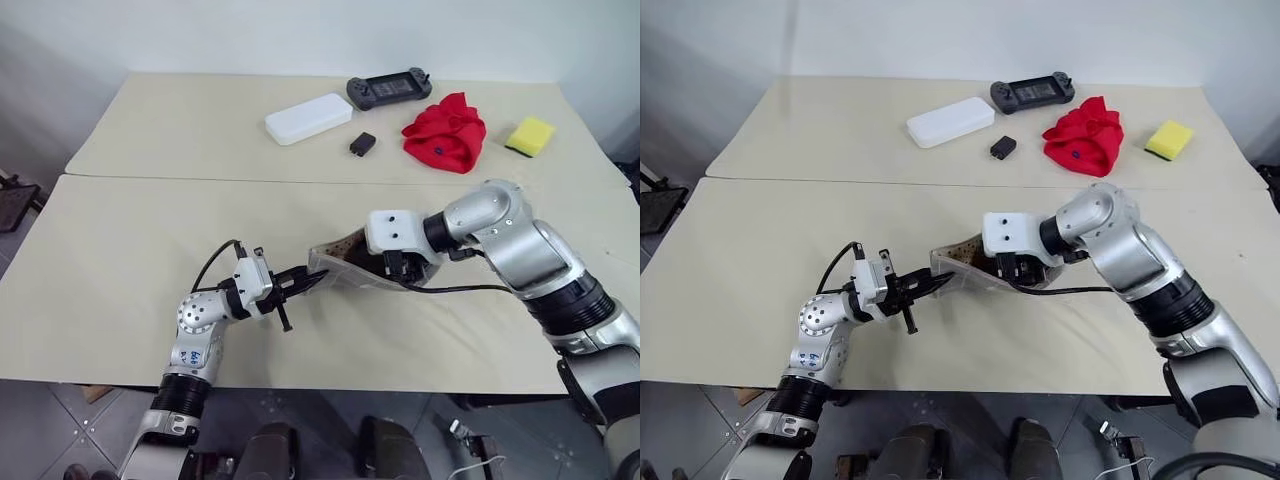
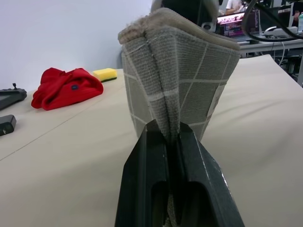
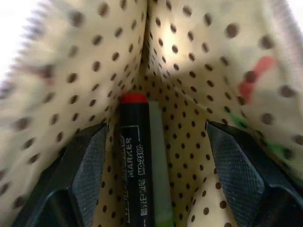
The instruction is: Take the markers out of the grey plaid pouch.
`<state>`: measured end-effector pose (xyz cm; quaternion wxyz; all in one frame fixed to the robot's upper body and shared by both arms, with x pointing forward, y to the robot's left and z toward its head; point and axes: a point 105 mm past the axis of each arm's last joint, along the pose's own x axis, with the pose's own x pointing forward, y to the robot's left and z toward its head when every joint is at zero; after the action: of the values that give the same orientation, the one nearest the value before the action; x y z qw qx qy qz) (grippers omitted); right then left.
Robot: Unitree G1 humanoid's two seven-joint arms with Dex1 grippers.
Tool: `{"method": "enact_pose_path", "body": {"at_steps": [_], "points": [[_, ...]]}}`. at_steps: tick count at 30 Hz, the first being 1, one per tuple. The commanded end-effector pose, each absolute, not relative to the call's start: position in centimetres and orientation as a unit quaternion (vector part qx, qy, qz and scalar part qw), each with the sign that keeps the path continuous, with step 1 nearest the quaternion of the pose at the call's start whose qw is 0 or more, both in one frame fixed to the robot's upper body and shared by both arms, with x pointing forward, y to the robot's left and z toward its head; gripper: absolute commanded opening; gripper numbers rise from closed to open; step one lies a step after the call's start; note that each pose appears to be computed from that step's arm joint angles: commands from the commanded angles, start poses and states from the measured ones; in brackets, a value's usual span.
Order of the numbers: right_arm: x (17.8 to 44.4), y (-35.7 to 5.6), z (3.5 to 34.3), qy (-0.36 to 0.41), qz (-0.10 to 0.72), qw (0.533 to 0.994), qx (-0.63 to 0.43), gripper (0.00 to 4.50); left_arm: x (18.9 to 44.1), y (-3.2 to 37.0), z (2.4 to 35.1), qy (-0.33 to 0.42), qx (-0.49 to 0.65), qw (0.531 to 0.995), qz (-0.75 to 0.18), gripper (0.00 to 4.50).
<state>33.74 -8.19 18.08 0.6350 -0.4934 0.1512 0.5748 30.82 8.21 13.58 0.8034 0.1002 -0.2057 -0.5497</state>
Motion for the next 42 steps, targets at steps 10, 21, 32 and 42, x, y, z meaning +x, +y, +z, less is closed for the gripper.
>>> {"method": "enact_pose_path", "body": {"at_steps": [10,21,32,42], "points": [[34.2,-7.9,15.6,0.183,0.57,0.599,-0.532,3.26,30.8,8.1,14.6,-0.229,0.093,0.8,-0.547,0.0],[34.5,-8.1,19.0,0.088,0.56,0.634,-0.527,0.62,30.7,8.8,14.3,-0.221,0.095,0.808,-0.538,0.0],[33.0,-9.4,19.6,0.057,0.59,0.628,-0.504,0.62,30.6,9.0,14.2,-0.211,0.085,0.811,-0.539,0.0],[33.8,-9.2,16.2,0.067,0.579,0.606,-0.541,0.62,30.8,8.5,15.0,-0.178,-0.02,0.811,-0.557,0.0]]}}
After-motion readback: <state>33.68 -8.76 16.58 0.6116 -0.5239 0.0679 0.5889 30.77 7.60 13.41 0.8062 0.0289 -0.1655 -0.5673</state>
